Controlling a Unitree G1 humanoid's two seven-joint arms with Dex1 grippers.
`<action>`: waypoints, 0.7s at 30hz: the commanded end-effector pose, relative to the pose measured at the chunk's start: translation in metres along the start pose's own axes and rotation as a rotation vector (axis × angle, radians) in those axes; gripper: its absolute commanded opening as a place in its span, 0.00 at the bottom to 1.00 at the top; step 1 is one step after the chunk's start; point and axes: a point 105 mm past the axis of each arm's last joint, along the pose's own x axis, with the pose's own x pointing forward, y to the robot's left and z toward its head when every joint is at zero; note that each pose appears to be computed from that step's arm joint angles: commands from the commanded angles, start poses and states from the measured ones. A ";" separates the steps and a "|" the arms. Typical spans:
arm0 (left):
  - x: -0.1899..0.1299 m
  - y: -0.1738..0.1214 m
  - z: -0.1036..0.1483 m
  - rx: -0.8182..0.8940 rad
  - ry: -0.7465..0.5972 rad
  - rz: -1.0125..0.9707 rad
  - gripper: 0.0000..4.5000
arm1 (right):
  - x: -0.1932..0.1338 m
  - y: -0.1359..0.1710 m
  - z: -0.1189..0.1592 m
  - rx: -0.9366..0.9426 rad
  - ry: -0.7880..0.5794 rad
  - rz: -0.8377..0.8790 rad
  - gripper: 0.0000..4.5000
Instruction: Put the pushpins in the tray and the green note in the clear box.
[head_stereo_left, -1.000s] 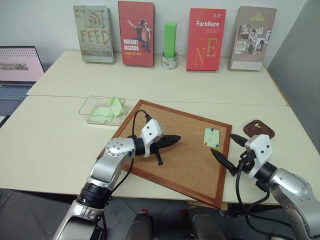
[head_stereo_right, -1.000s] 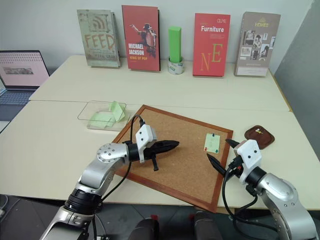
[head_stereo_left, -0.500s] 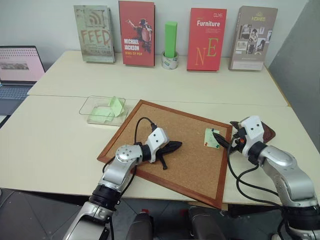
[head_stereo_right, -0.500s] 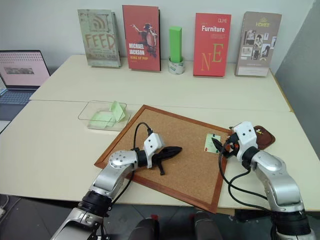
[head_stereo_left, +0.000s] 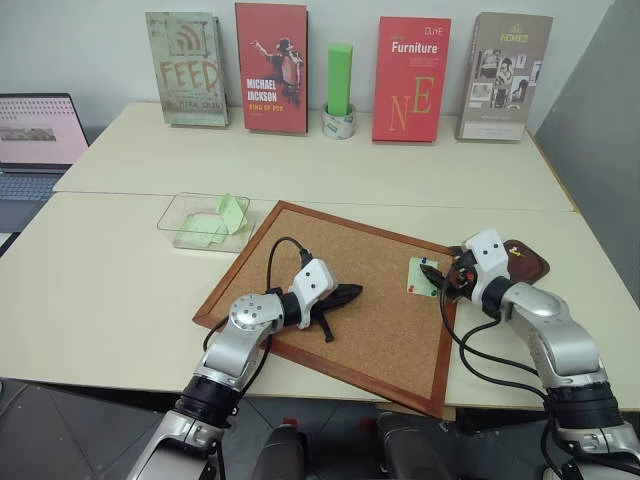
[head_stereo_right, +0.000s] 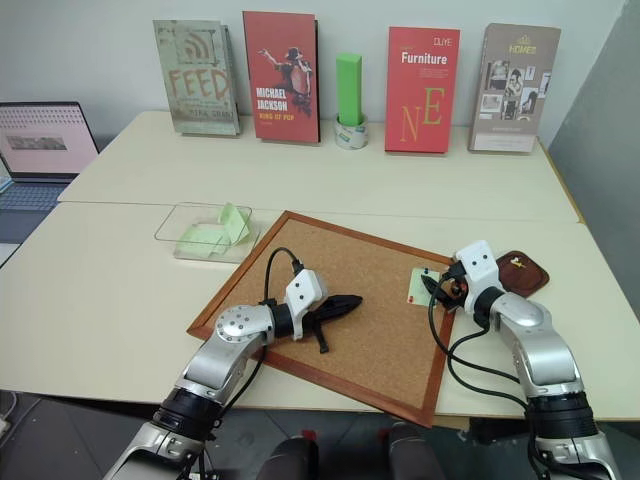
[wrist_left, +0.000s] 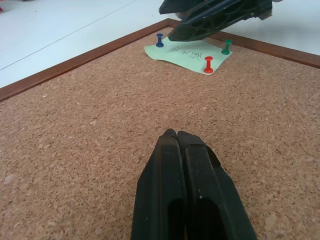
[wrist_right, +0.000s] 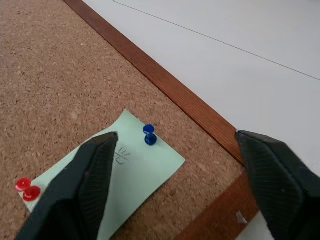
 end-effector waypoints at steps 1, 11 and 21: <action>0.001 -0.007 -0.006 -0.015 0.020 -0.014 0.00 | 0.005 -0.003 0.014 -0.022 -0.053 -0.004 0.67; 0.000 -0.007 -0.008 -0.019 0.029 -0.006 0.00 | 0.014 0.002 0.009 -0.016 -0.037 0.021 0.18; 0.000 -0.003 -0.015 -0.002 0.070 0.006 0.00 | 0.008 0.004 0.025 -0.043 -0.098 0.022 0.01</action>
